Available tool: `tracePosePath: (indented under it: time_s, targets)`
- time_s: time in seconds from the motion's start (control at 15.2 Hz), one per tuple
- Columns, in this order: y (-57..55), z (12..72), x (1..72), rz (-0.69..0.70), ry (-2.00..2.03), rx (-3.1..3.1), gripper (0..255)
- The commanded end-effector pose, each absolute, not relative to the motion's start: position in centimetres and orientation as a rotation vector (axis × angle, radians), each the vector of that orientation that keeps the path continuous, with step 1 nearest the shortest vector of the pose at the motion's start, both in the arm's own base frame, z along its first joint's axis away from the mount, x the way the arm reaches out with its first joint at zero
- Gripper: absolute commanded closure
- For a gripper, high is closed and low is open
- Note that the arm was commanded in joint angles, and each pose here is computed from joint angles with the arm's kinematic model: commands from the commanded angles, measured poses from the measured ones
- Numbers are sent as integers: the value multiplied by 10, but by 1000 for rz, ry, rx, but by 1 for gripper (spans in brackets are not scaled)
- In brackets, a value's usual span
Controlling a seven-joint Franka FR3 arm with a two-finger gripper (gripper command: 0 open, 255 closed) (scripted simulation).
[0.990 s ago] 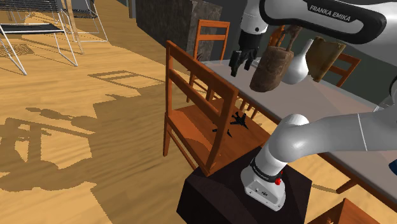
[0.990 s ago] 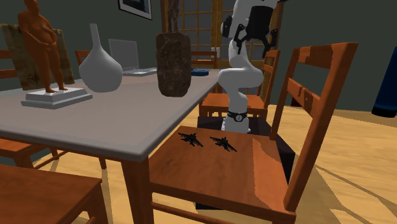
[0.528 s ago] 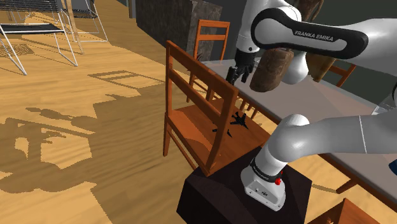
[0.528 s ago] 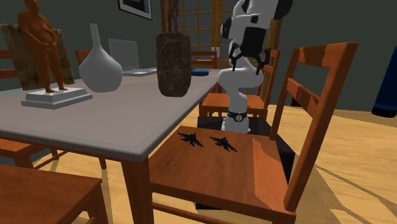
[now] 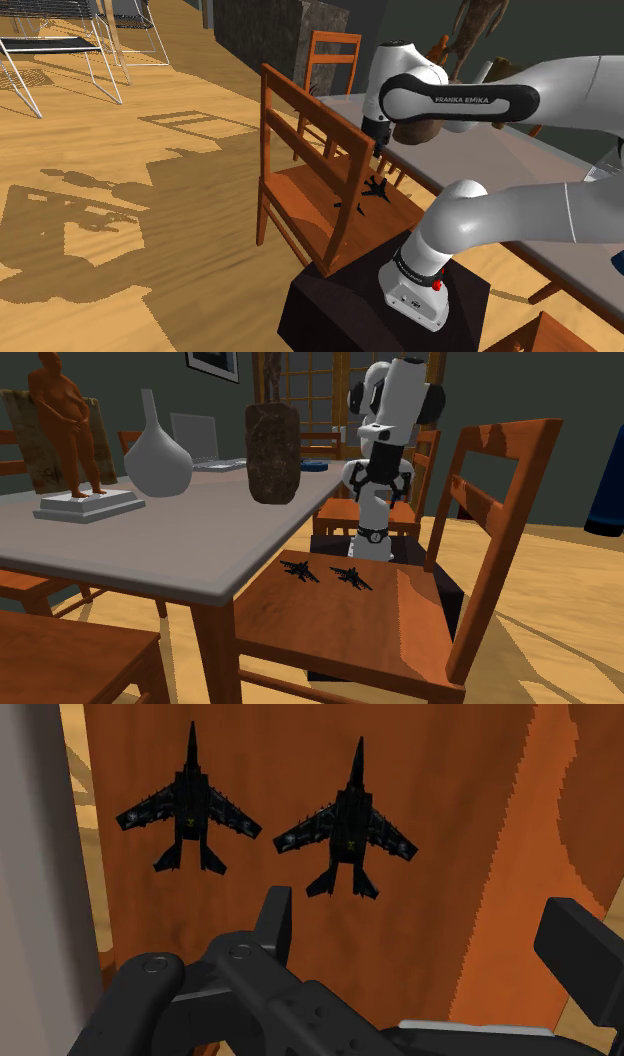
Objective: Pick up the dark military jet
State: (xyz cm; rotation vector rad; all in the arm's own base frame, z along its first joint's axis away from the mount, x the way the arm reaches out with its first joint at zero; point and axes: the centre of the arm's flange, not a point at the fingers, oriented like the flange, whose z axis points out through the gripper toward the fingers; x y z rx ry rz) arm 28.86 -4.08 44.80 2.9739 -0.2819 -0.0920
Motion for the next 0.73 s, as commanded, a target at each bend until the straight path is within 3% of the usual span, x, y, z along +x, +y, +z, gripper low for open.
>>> tracePosePath:
  time_s: [0.0, 0.66]
  targets:
    - [-49, 422, 288, -100, -297, 2971, 0]
    - [-78, 294, 279, -150, -374, 2954, 0]
